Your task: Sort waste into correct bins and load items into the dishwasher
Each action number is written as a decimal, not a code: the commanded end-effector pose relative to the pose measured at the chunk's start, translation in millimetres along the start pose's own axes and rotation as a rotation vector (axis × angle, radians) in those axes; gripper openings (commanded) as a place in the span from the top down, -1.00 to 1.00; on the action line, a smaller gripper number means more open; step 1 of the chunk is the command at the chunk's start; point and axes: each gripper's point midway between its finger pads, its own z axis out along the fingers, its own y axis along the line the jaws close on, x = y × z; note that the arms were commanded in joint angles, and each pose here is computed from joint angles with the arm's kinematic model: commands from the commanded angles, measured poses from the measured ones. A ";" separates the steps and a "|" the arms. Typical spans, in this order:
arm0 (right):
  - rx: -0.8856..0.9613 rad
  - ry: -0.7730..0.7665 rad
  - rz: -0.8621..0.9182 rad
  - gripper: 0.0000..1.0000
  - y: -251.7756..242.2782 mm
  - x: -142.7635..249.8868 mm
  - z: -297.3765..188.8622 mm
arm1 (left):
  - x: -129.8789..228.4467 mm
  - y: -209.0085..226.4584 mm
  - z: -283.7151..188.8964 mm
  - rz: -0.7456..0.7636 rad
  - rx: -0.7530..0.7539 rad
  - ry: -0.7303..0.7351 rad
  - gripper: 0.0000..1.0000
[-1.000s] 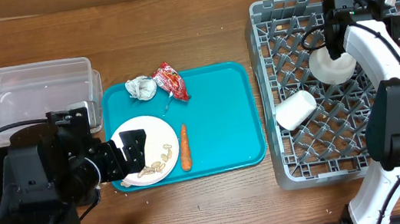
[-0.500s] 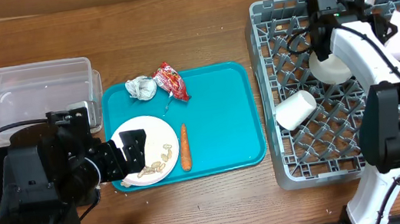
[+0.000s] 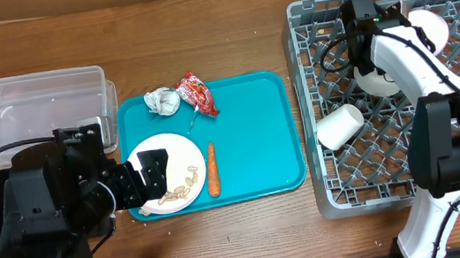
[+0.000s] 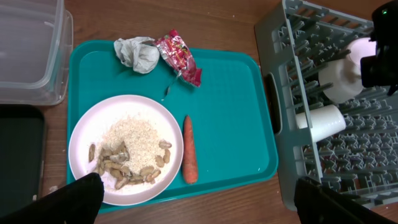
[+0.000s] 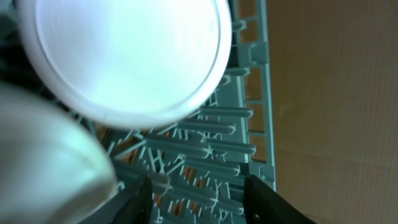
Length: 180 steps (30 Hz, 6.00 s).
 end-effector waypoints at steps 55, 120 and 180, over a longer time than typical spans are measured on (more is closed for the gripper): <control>-1.389 0.162 -0.174 0.14 247.7 182.4 -371.2 | -5.1 -4.0 -5.6 0.028 0.012 -0.020 -1.00; -1.138 -0.135 0.559 -1.00 5.8 79.8 -239.1 | 157.3 1.4 228.7 0.030 -0.621 0.604 -0.04; -1.138 -0.135 0.559 -1.00 5.9 79.8 -239.1 | 71.9 266.9 60.1 -0.980 -0.898 0.199 0.44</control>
